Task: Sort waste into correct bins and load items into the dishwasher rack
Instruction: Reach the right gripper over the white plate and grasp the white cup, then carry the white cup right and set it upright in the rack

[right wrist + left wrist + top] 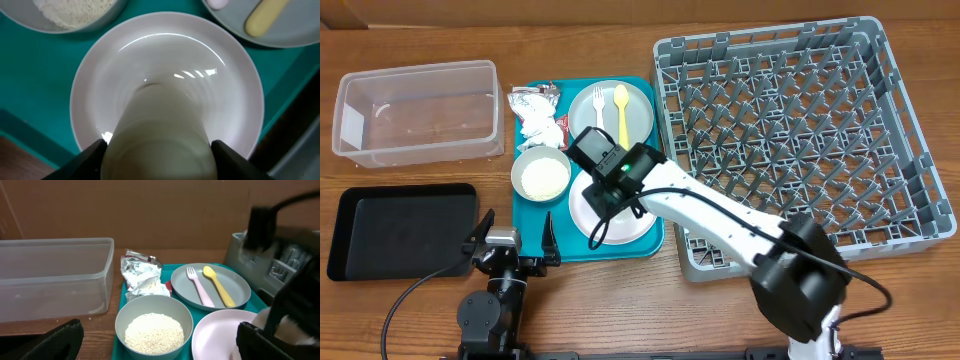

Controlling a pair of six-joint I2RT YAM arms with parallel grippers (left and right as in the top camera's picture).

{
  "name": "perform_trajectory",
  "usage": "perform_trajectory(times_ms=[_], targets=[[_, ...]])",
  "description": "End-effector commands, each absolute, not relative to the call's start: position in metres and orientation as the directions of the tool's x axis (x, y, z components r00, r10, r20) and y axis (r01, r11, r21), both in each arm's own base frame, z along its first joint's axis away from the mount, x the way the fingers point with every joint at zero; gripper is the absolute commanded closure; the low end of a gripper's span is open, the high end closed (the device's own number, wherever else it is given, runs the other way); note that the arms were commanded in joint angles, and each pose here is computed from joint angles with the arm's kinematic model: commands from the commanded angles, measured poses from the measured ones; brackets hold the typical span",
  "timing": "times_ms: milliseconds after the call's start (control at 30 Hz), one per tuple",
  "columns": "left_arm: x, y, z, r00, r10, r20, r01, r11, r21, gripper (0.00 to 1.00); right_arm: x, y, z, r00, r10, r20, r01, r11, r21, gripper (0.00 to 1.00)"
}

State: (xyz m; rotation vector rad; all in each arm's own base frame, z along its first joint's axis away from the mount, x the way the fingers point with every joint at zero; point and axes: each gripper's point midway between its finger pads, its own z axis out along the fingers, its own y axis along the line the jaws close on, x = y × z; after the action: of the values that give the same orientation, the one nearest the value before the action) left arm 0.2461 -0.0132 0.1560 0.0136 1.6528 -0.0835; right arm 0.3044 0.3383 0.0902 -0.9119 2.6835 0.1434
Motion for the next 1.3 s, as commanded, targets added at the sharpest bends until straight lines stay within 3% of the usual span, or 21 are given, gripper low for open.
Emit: perform_trajectory(times_ms=[0, 267, 433, 600, 800, 1033, 1267], targets=[[0.246, -0.014, 0.155, -0.083, -0.023, -0.996, 0.066, 0.997, -0.028, 0.0, 0.314, 0.343, 0.181, -0.702, -0.513, -0.494, -0.602, 0.798, 0.025, 0.4], [0.246, -0.014, 0.155, -0.083, -0.023, -0.996, 0.066, 0.997, -0.028, 0.0, 0.317, 0.31, 0.261, -0.675, -0.418, -0.608, -0.561, 0.826, 0.055, 0.43], [0.246, -0.014, 0.155, -0.083, -0.023, -0.996, 0.066, 0.997, -0.028, 0.0, 0.344, 0.246, 0.281, -0.742, -0.266, -0.616, -0.398, 0.913, 0.085, 0.43], [0.246, -0.014, 0.155, -0.083, -0.023, -0.996, 0.066, 0.997, -0.028, 0.0, 0.38, 0.156, 0.27, -0.821, -0.101, -0.562, -0.17, 0.983, 0.072, 0.42], [0.246, -0.014, 0.155, -0.083, -0.023, -0.996, 0.066, 0.997, -0.028, 0.0, 0.399, 0.07, 0.264, -0.846, 0.083, -0.527, 0.043, 0.995, 0.089, 0.42], [0.246, -0.014, 0.155, -0.083, -0.023, -0.996, 0.066, 0.997, -0.028, 0.0, 0.398, -0.001, 0.246, -0.846, 0.243, -0.474, 0.218, 0.97, 0.107, 0.42], [0.246, -0.014, 0.155, -0.083, -0.023, -0.996, 0.066, 0.997, -0.028, 0.0, 0.374, -0.041, 0.186, -0.878, 0.328, -0.348, 0.334, 0.941, 0.044, 0.42]])
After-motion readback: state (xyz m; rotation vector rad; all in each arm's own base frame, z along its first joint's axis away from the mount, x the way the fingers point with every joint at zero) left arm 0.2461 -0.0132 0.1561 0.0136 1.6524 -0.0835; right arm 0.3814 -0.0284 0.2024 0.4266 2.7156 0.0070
